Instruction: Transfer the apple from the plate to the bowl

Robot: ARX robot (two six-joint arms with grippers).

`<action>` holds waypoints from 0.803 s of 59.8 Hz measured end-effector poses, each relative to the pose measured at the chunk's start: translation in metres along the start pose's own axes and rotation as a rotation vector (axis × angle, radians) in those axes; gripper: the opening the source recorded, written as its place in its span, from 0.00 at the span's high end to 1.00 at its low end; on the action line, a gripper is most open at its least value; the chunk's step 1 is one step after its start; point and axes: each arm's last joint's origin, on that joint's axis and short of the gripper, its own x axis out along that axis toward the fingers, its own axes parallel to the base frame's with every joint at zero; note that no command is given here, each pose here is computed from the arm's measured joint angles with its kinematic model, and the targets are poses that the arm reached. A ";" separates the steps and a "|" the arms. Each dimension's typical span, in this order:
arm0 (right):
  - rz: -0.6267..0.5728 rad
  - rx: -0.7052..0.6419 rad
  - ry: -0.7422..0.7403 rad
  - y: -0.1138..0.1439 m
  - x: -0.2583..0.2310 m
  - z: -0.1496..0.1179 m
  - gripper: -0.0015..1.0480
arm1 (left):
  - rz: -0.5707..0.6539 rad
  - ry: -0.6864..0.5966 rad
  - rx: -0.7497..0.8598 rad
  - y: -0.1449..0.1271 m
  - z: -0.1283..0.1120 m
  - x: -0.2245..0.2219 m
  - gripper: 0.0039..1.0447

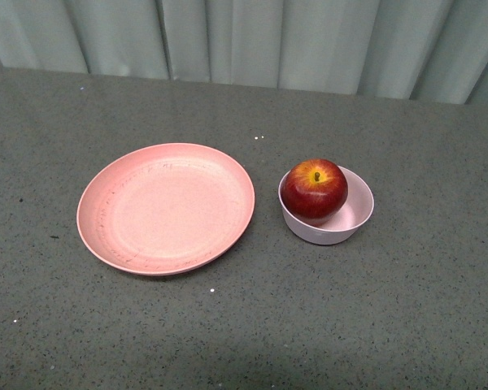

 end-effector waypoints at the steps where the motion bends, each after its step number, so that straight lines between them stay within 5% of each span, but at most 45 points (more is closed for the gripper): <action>1: 0.000 0.000 0.000 0.000 0.000 0.000 0.09 | 0.000 -0.002 0.000 0.000 0.000 0.000 0.97; 12: 0.000 0.000 0.000 0.000 0.000 0.000 0.09 | 0.000 -0.001 0.000 0.000 0.000 0.000 0.96; 44: 0.000 0.000 0.000 0.000 0.000 0.000 0.09 | 0.000 0.000 0.001 0.000 0.000 0.000 0.07; 48: 0.000 0.000 0.000 0.000 0.000 0.000 0.09 | 0.000 0.000 0.002 0.000 0.000 0.000 0.06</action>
